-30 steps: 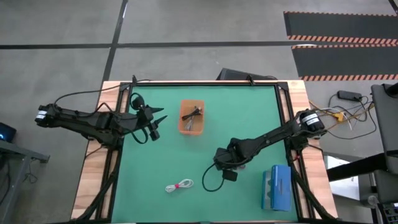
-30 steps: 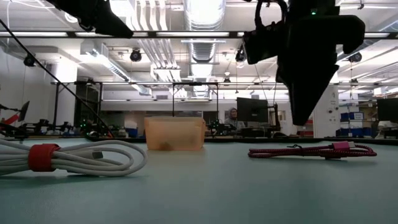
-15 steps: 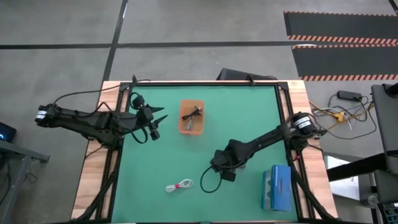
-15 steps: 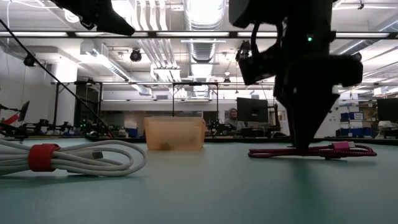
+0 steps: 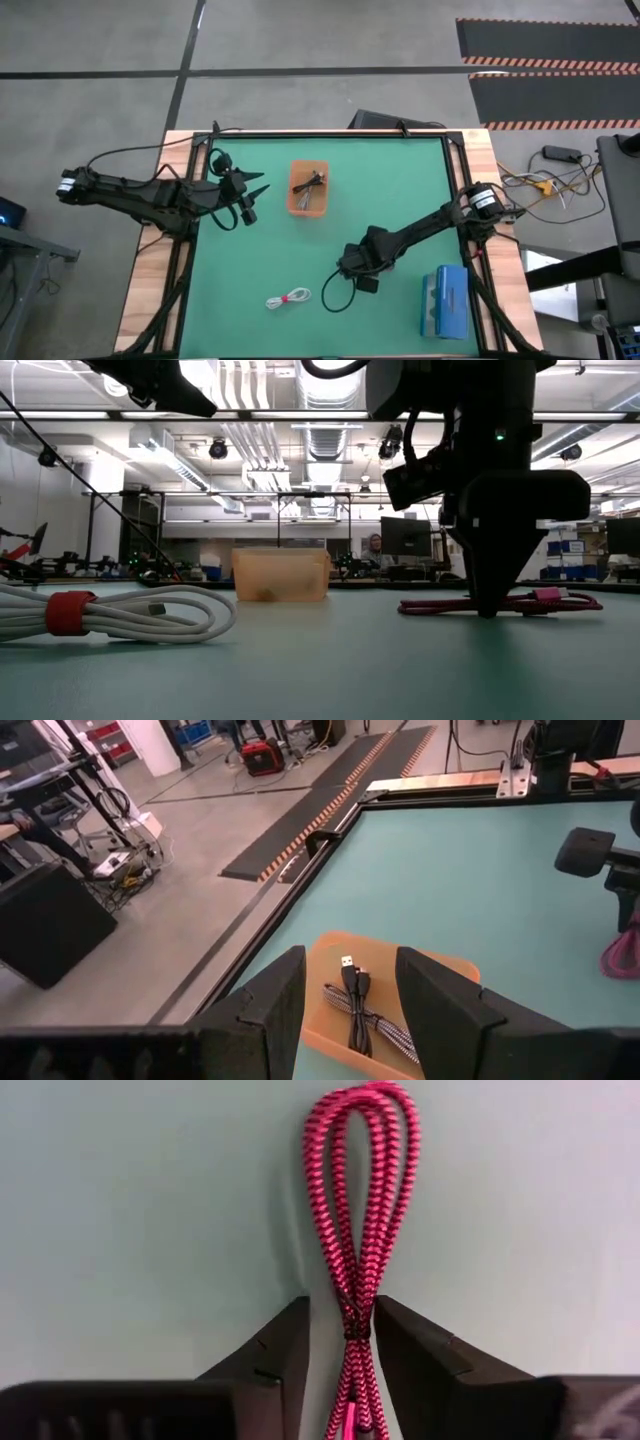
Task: Pick and place USB-C Cables
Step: Put the red charger cable into the orange bin
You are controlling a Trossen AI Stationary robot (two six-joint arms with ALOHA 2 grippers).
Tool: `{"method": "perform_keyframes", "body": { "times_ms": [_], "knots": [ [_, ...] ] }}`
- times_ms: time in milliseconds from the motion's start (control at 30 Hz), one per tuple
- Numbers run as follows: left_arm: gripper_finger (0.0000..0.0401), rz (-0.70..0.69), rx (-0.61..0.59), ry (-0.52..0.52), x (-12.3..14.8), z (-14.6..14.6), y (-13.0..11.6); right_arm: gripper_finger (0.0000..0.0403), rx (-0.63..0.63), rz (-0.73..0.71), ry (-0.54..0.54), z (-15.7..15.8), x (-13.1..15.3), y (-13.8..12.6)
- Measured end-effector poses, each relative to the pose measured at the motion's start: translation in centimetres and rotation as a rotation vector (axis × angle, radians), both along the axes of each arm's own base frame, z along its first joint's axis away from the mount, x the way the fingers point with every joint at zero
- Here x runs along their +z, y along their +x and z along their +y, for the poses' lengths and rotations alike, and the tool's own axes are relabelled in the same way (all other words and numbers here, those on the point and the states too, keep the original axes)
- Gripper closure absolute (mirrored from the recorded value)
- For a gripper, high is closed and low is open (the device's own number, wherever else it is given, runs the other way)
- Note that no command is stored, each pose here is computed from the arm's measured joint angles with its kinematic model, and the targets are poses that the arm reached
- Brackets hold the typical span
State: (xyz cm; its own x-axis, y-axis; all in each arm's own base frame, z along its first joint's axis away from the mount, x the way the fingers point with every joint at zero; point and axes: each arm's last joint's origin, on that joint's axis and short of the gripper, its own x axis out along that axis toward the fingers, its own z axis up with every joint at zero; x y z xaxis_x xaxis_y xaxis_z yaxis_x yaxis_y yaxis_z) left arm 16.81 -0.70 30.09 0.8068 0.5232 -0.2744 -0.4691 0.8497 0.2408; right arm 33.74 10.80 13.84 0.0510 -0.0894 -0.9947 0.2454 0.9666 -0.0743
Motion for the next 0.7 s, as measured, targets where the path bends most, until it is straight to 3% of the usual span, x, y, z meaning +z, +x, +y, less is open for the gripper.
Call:
{"method": "perform_keyframes", "body": {
  "times_ms": [367,700],
  "knots": [
    [0.0259,0.001,0.002,-0.004,-0.13,0.00,0.03,0.0385,0.000,-0.005,0.008,0.06,-0.13,0.08],
    [0.0259,0.003,0.002,-0.005,-0.18,-0.01,0.04,0.0388,0.038,-0.080,0.001,-0.04,0.63,0.46]
  ]
}}
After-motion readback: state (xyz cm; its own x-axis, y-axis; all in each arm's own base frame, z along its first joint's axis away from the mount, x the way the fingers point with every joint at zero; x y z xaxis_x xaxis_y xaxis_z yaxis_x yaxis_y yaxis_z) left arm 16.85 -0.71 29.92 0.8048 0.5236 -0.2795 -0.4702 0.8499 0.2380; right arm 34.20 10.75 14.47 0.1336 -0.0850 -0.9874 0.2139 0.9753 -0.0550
